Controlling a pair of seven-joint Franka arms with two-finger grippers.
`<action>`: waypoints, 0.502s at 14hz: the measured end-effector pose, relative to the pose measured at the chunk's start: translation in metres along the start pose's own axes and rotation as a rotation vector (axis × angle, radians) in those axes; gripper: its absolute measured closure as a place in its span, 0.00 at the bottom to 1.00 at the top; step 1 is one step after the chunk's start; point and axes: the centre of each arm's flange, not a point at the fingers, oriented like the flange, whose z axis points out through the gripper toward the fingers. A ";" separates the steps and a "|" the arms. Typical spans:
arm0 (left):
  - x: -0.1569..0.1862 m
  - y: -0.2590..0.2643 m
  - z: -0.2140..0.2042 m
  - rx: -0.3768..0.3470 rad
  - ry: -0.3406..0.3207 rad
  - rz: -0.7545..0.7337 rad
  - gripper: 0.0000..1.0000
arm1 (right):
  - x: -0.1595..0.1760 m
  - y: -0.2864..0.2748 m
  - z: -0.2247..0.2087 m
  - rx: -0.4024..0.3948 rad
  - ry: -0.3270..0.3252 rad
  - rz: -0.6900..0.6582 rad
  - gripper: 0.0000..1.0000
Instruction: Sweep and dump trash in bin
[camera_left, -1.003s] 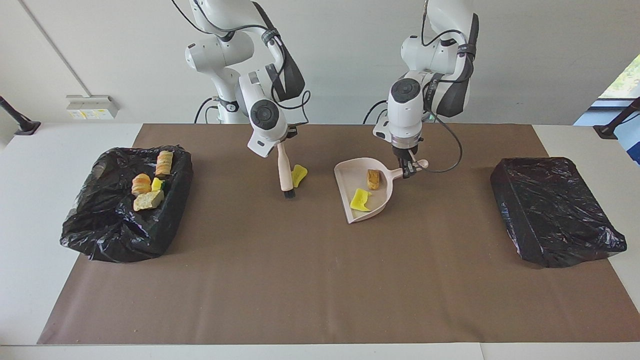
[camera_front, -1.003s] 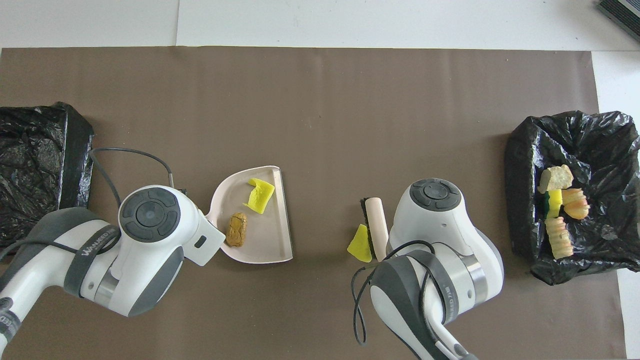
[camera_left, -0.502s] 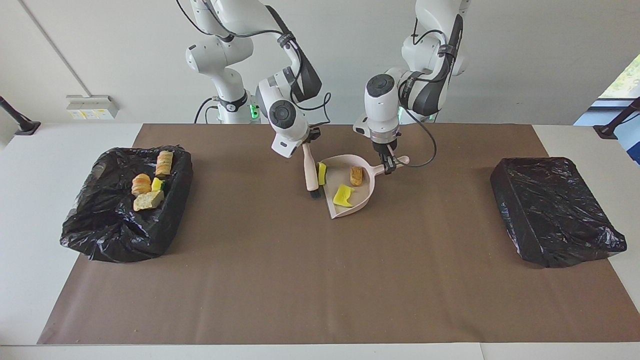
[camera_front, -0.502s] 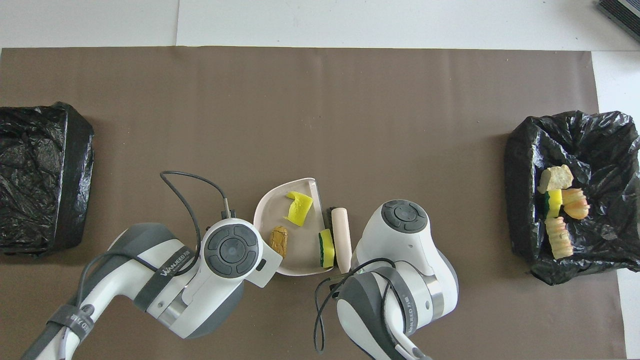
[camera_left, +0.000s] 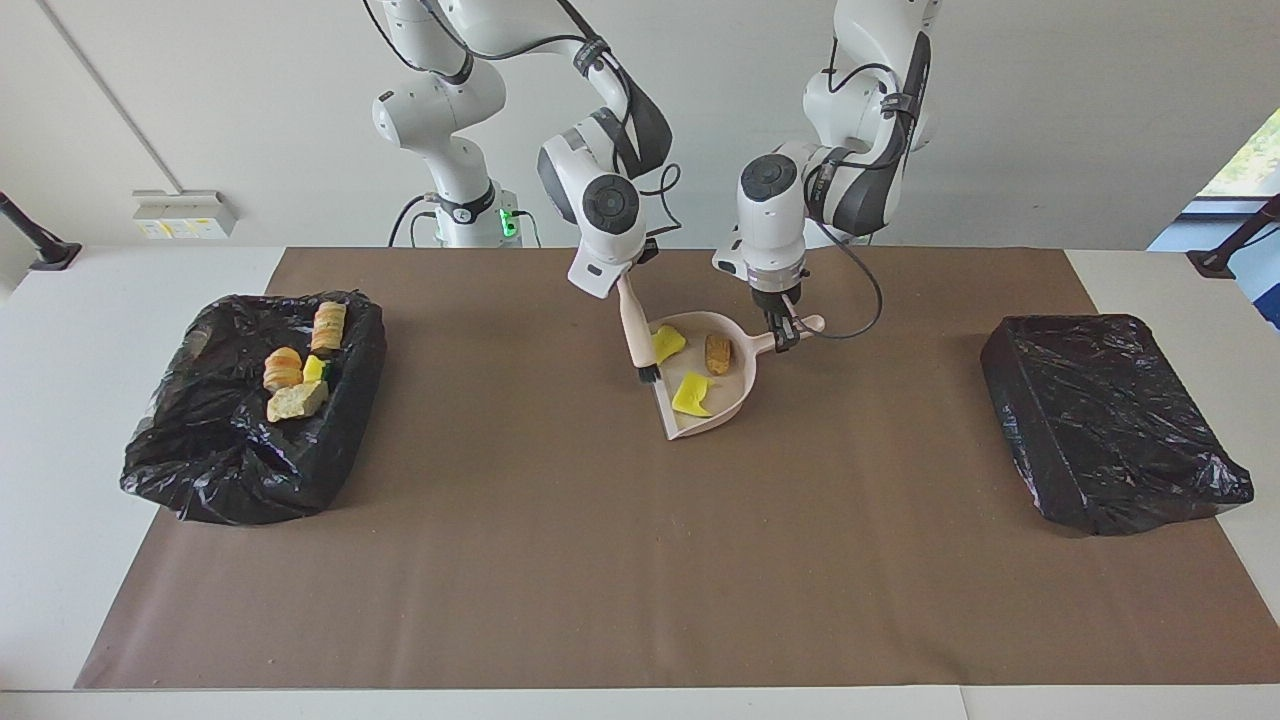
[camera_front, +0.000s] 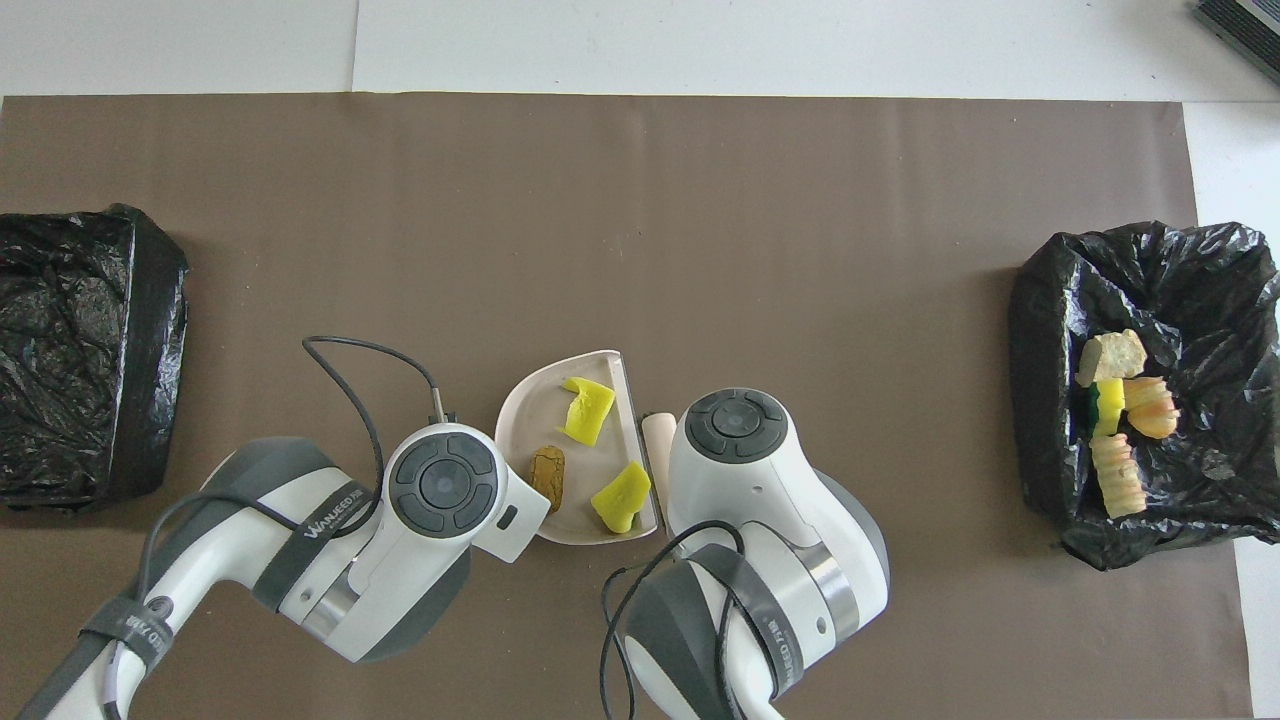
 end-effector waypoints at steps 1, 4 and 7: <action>-0.004 -0.006 0.002 -0.001 0.010 -0.007 0.68 | -0.002 0.002 -0.009 -0.051 0.008 -0.001 0.74; -0.012 -0.015 0.006 -0.030 0.055 -0.025 0.68 | -0.004 0.003 -0.021 -0.124 0.027 -0.007 0.74; -0.019 -0.026 0.004 -0.026 0.069 -0.036 0.68 | -0.003 0.004 -0.024 -0.120 0.033 0.005 0.74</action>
